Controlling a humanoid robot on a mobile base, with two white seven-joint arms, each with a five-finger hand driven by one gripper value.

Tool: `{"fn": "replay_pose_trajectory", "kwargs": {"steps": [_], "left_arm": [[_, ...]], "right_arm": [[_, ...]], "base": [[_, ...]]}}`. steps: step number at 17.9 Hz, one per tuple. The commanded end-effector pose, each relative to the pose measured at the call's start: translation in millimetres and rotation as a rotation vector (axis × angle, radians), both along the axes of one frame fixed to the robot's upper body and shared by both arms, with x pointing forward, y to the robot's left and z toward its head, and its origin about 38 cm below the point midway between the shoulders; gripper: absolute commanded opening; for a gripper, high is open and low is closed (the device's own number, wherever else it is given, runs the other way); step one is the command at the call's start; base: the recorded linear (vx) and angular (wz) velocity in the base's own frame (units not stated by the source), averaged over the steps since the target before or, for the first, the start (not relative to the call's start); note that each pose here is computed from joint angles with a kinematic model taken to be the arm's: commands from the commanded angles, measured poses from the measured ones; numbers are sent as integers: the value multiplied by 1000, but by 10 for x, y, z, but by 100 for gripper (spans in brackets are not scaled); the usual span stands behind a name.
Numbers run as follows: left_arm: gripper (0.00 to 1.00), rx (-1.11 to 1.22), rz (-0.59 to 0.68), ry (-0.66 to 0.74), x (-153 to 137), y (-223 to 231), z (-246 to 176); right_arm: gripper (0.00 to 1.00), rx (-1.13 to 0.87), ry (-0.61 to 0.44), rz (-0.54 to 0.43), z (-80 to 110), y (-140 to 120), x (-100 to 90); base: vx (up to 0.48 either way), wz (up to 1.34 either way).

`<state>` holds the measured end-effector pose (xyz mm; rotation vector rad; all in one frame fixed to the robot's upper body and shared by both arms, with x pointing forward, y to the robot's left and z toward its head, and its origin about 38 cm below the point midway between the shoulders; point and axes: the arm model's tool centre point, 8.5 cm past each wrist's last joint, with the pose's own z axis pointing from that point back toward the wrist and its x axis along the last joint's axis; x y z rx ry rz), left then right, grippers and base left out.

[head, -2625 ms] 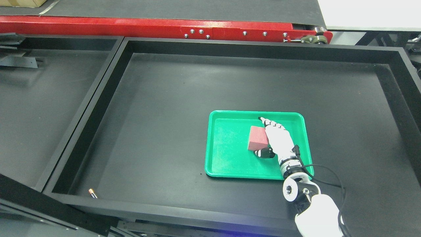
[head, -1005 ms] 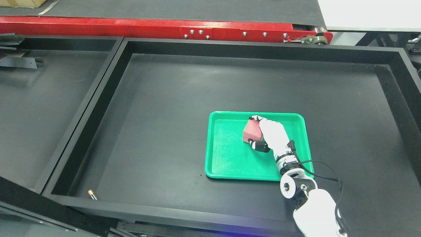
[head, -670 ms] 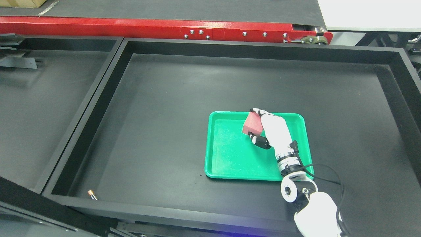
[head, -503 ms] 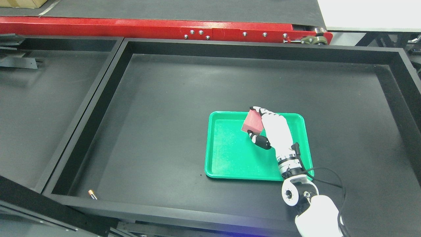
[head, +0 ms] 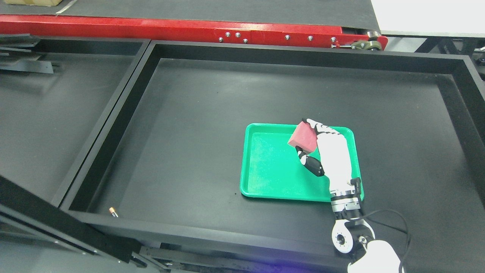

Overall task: Pick pink block from left shelf to tray
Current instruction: 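Carry the pink cube in the right hand toward the blue tray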

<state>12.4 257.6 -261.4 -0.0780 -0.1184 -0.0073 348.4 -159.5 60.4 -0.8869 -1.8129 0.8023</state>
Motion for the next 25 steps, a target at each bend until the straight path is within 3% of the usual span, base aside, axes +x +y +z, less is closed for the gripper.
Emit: {"fn": "replay_pose_trajectory", "kwargs": {"steps": [1,7,15,22,25], "left_arm": [[100,15,0,3,-70,105,5],[100,15,0,3,-70,105,5],[100,15,0,3,-70,105,5],[100,15,0,3,-70,105,5],[100,15,0,3,-70,105,5]], "right_arm": [[3,29,-39,-38,32,-105,-200],[3,69,-15,-38,-127,-26,-431],[3,91,-23,-52,-130,-96,-451],[4,176,-70,-88,128,-249,-415],[4,181,-62,-90,104,-239,-457]], "base": [[-92,88],[-125,102],[-119,451],[-159,716],[-201,633]]}}
